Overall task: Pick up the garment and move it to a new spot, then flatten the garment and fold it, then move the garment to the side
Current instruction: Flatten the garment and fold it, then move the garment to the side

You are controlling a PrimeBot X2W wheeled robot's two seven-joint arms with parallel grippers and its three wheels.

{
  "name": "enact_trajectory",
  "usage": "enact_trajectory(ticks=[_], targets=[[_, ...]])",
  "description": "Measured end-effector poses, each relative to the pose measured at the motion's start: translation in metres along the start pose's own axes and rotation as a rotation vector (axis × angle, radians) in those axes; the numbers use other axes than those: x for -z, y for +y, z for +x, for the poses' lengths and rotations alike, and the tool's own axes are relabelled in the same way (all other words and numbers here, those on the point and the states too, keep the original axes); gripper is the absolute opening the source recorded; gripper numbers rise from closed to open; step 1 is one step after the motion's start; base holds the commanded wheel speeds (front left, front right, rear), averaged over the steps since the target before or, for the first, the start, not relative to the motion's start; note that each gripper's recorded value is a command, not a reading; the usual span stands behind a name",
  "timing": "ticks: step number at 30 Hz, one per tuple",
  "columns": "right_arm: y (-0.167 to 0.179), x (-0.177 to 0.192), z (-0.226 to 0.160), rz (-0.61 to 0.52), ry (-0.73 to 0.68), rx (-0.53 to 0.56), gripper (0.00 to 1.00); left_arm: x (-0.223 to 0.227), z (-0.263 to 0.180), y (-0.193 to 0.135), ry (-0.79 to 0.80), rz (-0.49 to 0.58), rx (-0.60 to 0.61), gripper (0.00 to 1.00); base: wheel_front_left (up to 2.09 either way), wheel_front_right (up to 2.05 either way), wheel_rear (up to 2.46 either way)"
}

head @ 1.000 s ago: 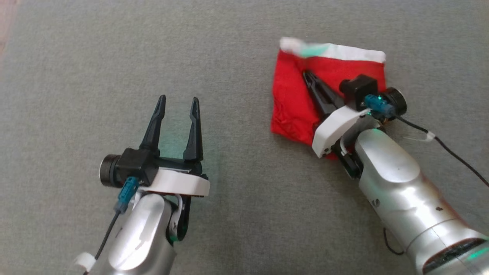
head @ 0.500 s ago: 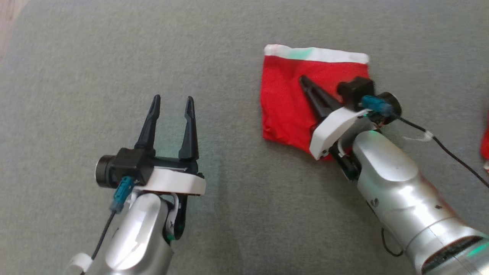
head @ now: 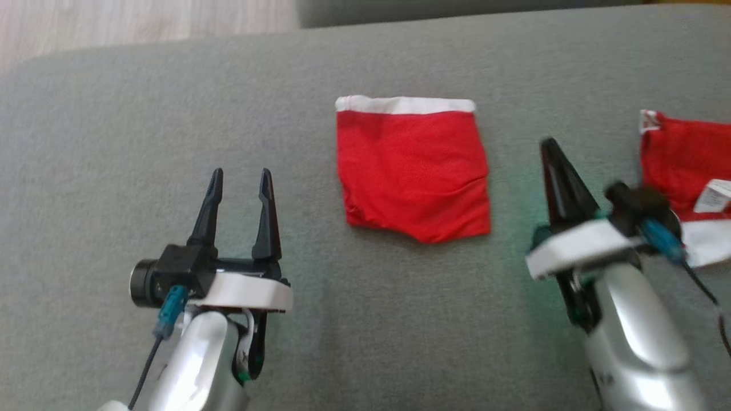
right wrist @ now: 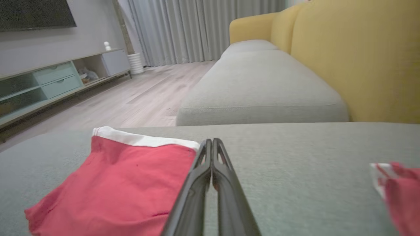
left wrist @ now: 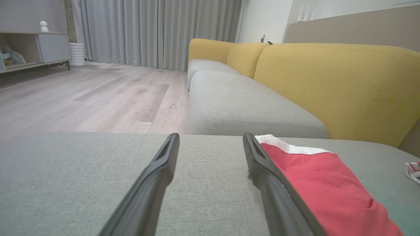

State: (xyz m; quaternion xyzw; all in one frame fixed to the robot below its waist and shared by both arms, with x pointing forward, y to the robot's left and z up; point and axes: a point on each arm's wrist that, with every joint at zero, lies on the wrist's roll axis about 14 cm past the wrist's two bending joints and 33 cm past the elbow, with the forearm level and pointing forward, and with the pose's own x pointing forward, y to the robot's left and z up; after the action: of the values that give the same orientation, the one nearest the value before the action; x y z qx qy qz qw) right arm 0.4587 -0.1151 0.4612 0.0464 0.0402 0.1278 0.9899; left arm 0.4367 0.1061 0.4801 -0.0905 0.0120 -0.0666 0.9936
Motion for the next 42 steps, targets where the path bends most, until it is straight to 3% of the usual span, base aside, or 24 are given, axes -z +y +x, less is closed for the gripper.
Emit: enact_trajectory(ticks=[7,8,9,10,21,42], targets=[[-0.015,0.004,-0.053,0.01,-0.019,0.085,0.0,-0.003,-0.002,-0.013,-0.008,-0.005,0.039,1.0,0.0,0.0,0.0],[-0.018,0.006,-0.059,0.026,-0.016,0.101,0.04,-0.002,-0.003,-0.014,-0.004,-0.005,0.041,1.0,0.0,0.0,0.0],[-0.02,0.008,-0.063,0.031,-0.012,0.11,0.87,0.001,-0.004,-0.015,0.002,-0.004,0.042,1.0,0.0,0.0,0.0],[-0.02,0.009,-0.065,0.032,-0.01,0.113,1.0,0.004,-0.005,-0.015,0.012,-0.005,0.043,1.0,0.0,0.0,0.0],[-0.012,0.012,-0.046,0.035,-0.001,0.08,1.0,0.015,-0.011,-0.01,0.041,-0.005,0.032,1.0,0.0,0.0,0.0],[0.037,0.091,0.032,0.077,0.375,-0.081,1.0,0.021,-0.016,0.035,0.066,0.021,-0.096,1.0,0.0,0.0,0.0]])
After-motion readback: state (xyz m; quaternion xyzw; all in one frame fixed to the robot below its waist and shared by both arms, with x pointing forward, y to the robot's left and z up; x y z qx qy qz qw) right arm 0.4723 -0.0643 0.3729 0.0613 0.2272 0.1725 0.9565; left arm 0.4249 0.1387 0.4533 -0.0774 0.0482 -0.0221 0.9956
